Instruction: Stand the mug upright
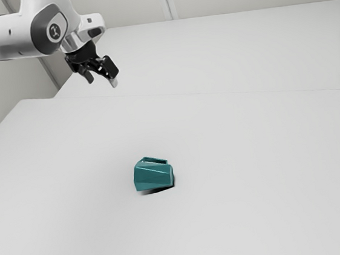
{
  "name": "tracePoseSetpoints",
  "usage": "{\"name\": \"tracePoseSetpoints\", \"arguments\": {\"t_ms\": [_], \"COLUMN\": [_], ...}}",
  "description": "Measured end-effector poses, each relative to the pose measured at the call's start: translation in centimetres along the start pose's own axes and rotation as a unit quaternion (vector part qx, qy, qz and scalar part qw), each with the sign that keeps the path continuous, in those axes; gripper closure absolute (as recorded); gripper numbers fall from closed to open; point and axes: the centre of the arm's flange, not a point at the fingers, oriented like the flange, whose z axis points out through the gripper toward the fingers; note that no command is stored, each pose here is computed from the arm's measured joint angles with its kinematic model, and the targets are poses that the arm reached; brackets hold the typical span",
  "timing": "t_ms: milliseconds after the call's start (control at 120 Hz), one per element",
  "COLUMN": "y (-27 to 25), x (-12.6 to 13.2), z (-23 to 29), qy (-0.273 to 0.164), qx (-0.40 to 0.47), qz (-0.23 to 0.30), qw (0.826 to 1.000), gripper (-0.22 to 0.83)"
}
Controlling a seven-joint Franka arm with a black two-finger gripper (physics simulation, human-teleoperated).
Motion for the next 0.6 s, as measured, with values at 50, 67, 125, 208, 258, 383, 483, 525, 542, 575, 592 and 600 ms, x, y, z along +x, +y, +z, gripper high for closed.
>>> {"name": "tracePoseSetpoints", "arguments": {"t_ms": [50,67,125,208,258,383,483,525,542,575,592,600], "y": [-0.2,-0.2,-0.4,-2.5,-3.7,-5.1,-5.8,-6.0,-6.0,-5.9,-5.8,-5.7], "x": [0.0,0.0,-0.1,-1.7,-3.5,-7.2,-10.1,-10.8,-11.0,-11.2,-11.3,-11.3], "z": [0.3,0.3,0.4,2.6,4.3,8.1,11.2,12.0,12.3,12.9,13.2,13.4], "qy": [-0.003,-0.003,-0.001,-0.005,-0.010,-0.014,-0.014,-0.013,-0.013,-0.012,-0.012,-0.012], "qx": [-0.003,-0.004,-0.014,-0.059,-0.086,-0.133,-0.168,-0.177,-0.179,-0.185,-0.188,-0.189], "qz": [-0.001,-0.002,-0.008,-0.047,-0.074,-0.128,-0.175,-0.189,-0.194,-0.200,-0.203,-0.204], "qw": [1.000,1.000,1.000,0.997,0.993,0.983,0.970,0.966,0.965,0.962,0.961,0.960], "gripper": [0.00,0.00,0.00,0.00,0.00,0.00,0.00,0.00,0.00,0.00,0.00,0.00]}}
